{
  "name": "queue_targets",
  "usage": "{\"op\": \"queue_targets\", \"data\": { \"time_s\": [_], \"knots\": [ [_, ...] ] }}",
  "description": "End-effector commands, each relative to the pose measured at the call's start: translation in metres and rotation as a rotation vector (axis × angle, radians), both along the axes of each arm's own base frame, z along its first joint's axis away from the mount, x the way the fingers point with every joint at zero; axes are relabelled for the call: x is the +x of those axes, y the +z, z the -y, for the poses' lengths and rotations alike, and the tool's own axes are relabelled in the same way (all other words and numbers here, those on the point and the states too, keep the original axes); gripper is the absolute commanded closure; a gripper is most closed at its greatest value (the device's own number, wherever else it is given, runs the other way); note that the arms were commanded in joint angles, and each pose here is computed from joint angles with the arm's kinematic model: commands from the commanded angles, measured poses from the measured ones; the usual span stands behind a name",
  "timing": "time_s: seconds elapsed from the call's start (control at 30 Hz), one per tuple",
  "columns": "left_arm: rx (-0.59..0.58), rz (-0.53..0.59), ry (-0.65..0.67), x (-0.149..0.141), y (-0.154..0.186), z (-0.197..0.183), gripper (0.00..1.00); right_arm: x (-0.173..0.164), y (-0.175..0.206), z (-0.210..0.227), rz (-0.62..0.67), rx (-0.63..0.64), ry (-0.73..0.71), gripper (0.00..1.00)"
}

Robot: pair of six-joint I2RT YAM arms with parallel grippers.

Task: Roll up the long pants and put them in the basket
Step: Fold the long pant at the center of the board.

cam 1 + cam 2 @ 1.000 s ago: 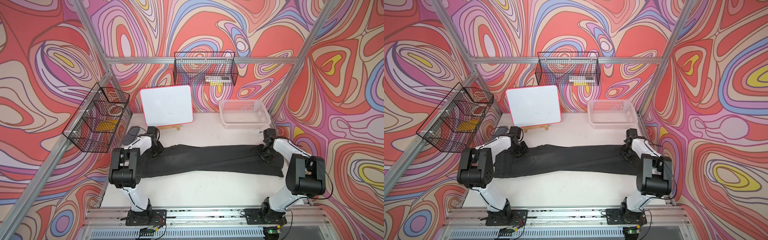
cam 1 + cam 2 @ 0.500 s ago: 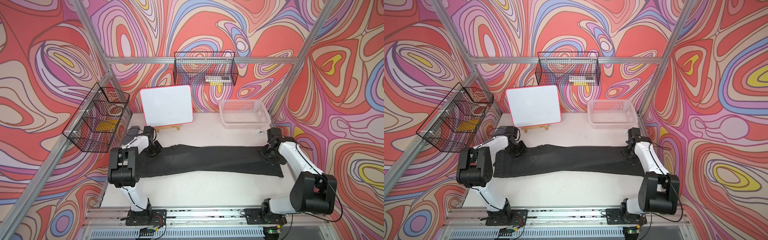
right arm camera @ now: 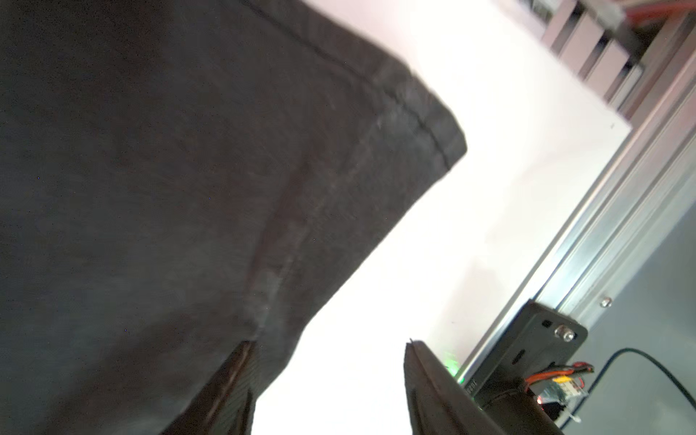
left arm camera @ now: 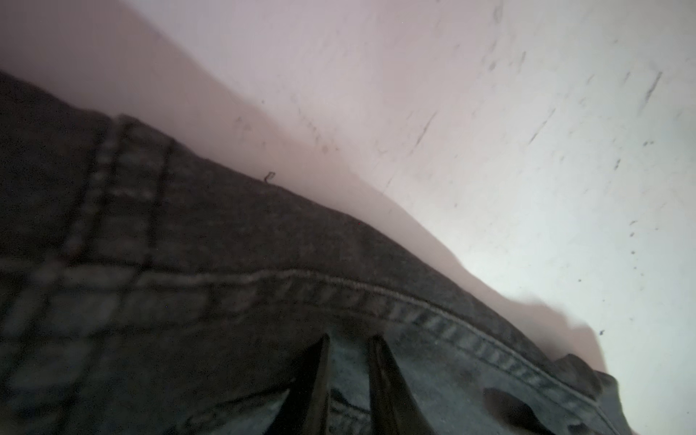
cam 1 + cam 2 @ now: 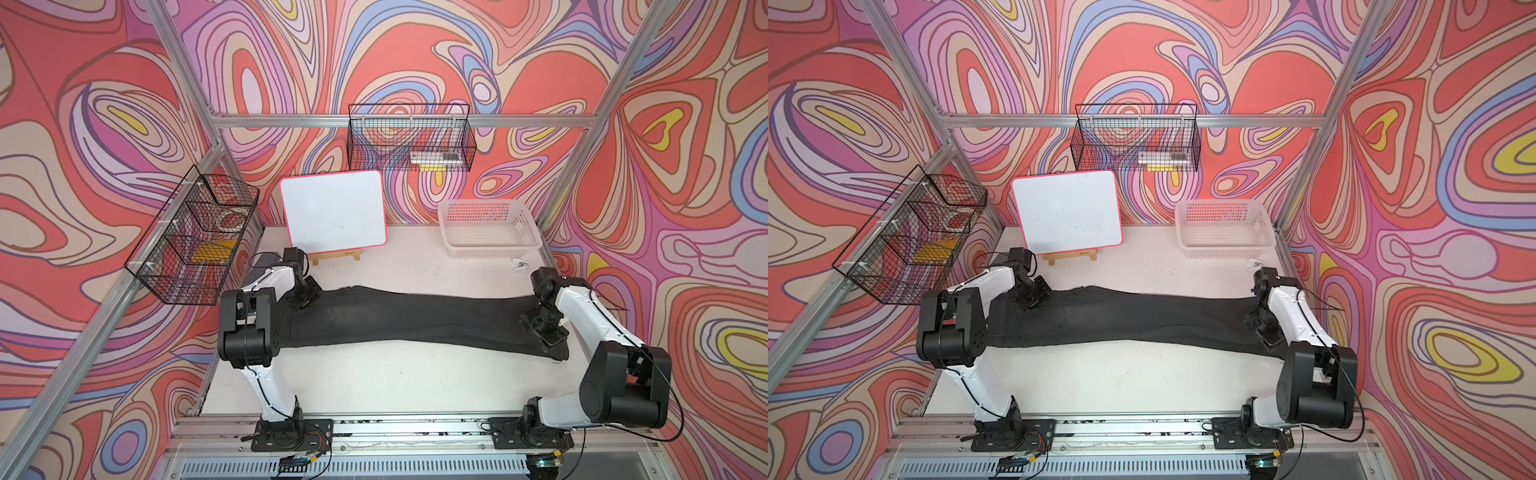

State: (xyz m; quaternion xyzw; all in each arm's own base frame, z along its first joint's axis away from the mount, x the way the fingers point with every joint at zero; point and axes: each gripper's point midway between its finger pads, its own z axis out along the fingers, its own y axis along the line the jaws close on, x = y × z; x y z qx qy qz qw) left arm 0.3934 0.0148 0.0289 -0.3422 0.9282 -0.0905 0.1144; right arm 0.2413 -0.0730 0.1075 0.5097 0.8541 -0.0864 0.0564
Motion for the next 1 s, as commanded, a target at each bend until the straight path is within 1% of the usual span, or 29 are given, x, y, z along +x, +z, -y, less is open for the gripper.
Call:
{"op": "queue_targets", "data": {
  "time_s": [0.0,0.1,0.17,0.23,0.27,0.33,0.4,0.47,0.53,0.57,0.7,0.77,0.8,0.9,0.97],
  "knots": [
    [0.029,-0.031,0.007,-0.001,-0.005,-0.010,0.76,0.026,0.017,0.006,0.034,-0.030,0.049,0.38],
    [0.044,-0.025,-0.010,0.000,0.000,-0.011,0.76,0.045,0.013,-0.009,0.077,-0.004,0.078,0.40],
    [0.062,-0.020,-0.017,0.000,0.003,-0.012,0.76,0.054,-0.006,-0.019,0.088,0.045,0.093,0.47],
    [0.068,-0.029,-0.017,-0.001,0.002,-0.013,0.76,0.049,-0.033,-0.031,0.055,0.102,0.086,0.57],
    [0.070,-0.035,-0.017,-0.002,0.002,-0.013,0.76,0.038,-0.046,-0.034,0.011,0.108,0.069,0.61],
    [0.082,-0.041,-0.014,-0.004,0.002,-0.015,0.76,0.008,-0.066,-0.038,-0.075,0.127,0.018,0.64],
    [0.093,-0.041,-0.008,-0.005,0.002,-0.018,0.76,-0.027,-0.073,-0.033,-0.151,0.092,-0.039,0.65],
    [0.089,-0.041,-0.003,-0.004,0.001,-0.018,0.76,-0.047,-0.074,-0.022,-0.190,0.059,-0.084,0.63],
    [0.084,-0.045,0.004,-0.003,-0.001,-0.018,0.76,-0.052,-0.073,-0.012,-0.191,0.051,-0.130,0.61],
    [0.084,-0.046,0.003,-0.002,-0.001,-0.018,0.76,-0.052,-0.070,-0.005,-0.183,0.037,-0.151,0.58],
    [0.083,-0.046,0.014,-0.001,-0.003,-0.021,0.76,-0.038,-0.049,0.026,-0.147,-0.026,-0.188,0.53],
    [0.081,-0.043,0.009,0.001,-0.002,-0.021,0.75,-0.017,-0.023,0.040,-0.081,-0.087,-0.159,0.51],
    [0.077,-0.042,0.004,0.003,-0.001,-0.020,0.75,-0.001,-0.011,0.043,-0.030,-0.094,-0.128,0.50],
    [0.069,-0.037,0.001,0.006,0.000,-0.019,0.75,0.036,0.002,0.034,0.030,-0.070,-0.037,0.47],
    [0.069,-0.038,-0.002,0.006,0.002,-0.019,0.75,0.055,-0.001,0.011,0.044,-0.061,0.036,0.46]
  ]
}}
